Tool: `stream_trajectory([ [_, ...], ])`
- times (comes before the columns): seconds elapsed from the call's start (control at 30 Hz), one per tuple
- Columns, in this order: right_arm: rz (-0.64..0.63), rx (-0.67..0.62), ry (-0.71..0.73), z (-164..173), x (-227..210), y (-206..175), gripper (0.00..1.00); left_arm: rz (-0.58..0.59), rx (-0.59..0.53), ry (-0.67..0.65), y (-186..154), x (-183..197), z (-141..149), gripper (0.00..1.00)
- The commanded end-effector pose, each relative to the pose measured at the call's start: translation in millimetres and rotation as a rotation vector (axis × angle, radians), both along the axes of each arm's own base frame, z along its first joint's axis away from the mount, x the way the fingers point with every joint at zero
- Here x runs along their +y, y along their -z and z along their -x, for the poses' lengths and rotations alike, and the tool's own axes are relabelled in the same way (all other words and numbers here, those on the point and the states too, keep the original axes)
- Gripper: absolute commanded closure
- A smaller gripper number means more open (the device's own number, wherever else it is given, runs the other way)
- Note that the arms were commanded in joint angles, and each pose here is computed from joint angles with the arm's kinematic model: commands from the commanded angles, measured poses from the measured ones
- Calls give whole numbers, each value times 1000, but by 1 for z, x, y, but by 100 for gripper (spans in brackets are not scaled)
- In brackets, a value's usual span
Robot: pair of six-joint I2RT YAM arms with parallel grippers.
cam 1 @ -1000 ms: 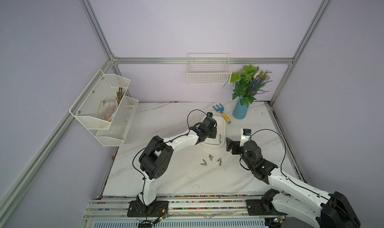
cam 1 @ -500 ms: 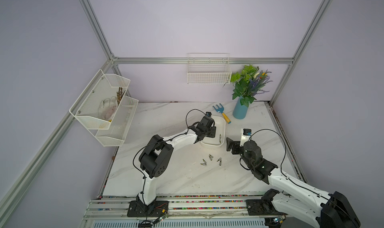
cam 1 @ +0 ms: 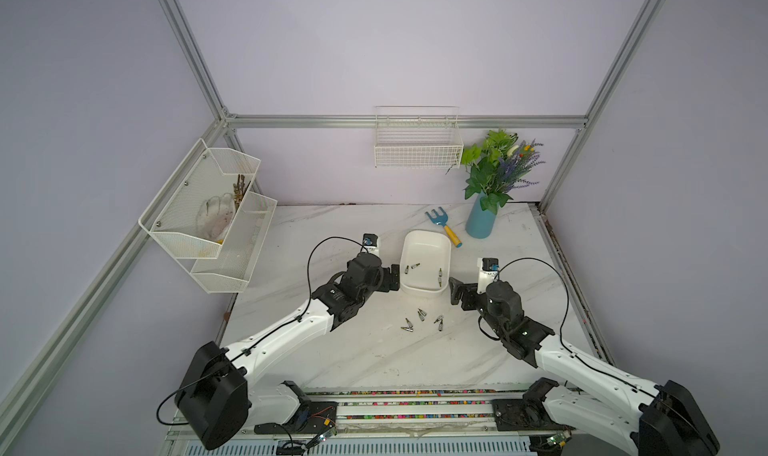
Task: Put the bit on the desktop into the storage box
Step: Place the screwdriver bit in the storage box, then pick up the screwdriver bit from the center of the board.
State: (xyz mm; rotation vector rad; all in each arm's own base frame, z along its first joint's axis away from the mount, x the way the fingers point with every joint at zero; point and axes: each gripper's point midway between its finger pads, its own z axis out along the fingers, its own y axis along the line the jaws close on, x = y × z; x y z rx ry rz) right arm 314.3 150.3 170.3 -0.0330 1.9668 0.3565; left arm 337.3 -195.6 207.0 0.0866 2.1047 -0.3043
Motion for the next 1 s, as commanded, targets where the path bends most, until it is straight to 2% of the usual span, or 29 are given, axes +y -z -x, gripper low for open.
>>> stream_trajectory([
  [0.0, -21, 61, -77, -2, 19, -1, 6, -26, -43, -94, -2, 37, 8, 0],
  [0.13, -36, 198, -102, 5, 32, 16, 13, -18, -88, -138, 6, 60, 15, 0],
  [0.27, -1, 319, -126, 19, 46, 31, 18, -24, -149, -122, 16, 61, 16, 0],
  [0.4, 80, 438, -135, 36, 55, 44, 20, -69, -126, -66, 31, 55, 16, 0],
  [0.57, 107, 579, -145, 57, 64, 67, 26, -100, -114, -64, 42, 57, 18, 0],
  [0.83, 170, 692, -138, 74, 70, 106, 33, -98, -117, -63, 41, 58, 20, 0],
  [0.87, 179, 697, -139, 74, 71, 109, 38, -99, -118, -63, 41, 58, 20, 0],
  [0.97, 193, 706, -138, 73, 72, 113, 43, -96, -122, -65, 41, 59, 20, 0],
])
